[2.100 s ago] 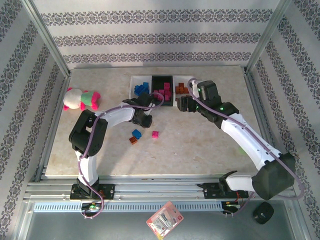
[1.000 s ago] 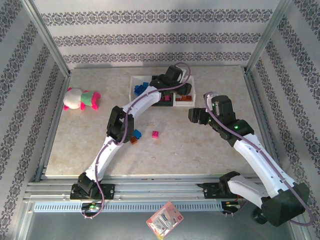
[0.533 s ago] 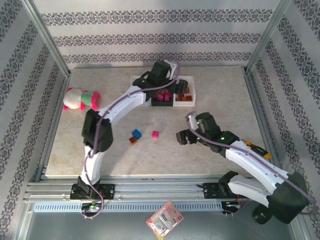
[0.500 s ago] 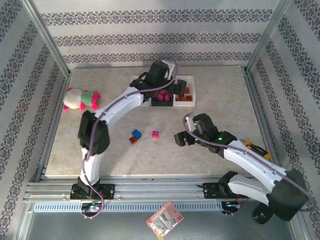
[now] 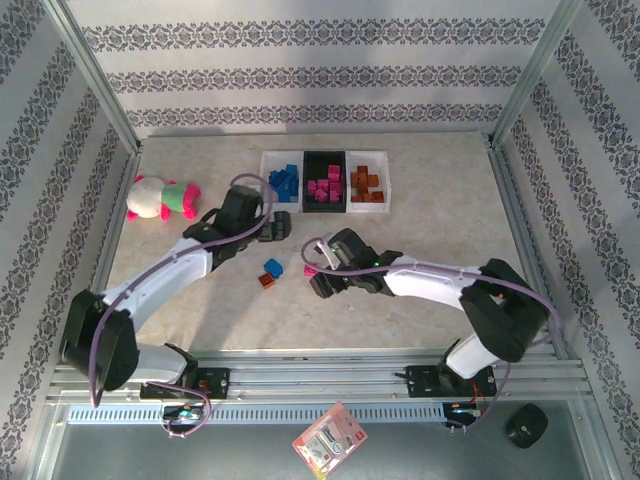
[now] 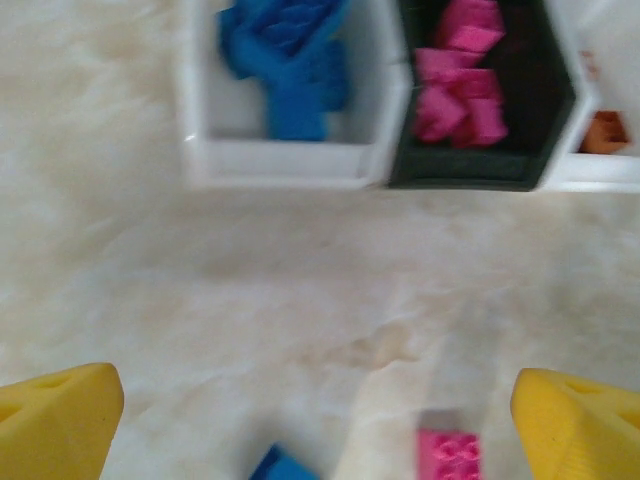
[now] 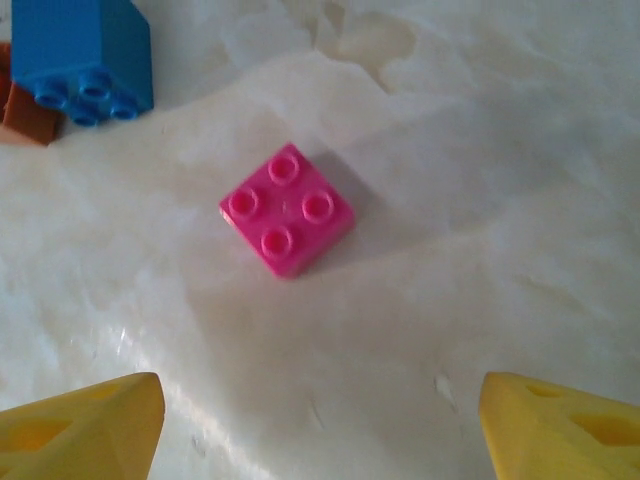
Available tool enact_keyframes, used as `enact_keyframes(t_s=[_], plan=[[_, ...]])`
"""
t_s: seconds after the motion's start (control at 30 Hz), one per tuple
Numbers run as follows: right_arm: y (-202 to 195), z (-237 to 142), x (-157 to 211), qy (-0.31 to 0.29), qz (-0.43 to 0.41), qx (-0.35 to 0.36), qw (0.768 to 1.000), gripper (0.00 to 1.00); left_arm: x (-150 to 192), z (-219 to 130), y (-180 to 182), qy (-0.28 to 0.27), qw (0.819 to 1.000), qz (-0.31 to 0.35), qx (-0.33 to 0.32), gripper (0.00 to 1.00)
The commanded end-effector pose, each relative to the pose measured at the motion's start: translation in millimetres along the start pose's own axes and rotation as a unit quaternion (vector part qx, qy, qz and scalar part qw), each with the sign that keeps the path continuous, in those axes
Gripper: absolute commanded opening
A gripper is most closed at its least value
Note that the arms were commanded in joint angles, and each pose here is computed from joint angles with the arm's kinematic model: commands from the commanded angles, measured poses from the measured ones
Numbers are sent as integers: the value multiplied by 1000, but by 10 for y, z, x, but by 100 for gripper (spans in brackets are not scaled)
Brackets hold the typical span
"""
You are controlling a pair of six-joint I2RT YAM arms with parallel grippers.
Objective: Sort the legos into containers by color
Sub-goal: Pick up the lego from the center of the table.
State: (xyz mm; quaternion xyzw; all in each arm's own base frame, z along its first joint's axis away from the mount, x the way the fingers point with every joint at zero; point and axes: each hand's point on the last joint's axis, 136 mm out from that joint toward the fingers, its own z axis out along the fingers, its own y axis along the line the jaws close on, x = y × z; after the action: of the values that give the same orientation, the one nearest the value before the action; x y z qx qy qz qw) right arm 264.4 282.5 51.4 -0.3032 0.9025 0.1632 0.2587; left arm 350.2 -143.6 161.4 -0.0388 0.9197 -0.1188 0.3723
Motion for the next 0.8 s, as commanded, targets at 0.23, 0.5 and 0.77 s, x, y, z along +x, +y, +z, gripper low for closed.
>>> enact_keyframes(t_s=[0.23, 0.5, 0.77], plan=[[193, 536, -305, 7, -9, -30, 999, 71, 491, -327, 693, 12, 993, -71, -90, 99], [171, 647, -277, 15, -2, -20, 1000, 49, 572, -381, 780, 14, 994, -53, -99, 99], [140, 326, -494, -23, 0, -2, 1000, 39, 539, -325, 698, 16, 996, -42, -81, 99]])
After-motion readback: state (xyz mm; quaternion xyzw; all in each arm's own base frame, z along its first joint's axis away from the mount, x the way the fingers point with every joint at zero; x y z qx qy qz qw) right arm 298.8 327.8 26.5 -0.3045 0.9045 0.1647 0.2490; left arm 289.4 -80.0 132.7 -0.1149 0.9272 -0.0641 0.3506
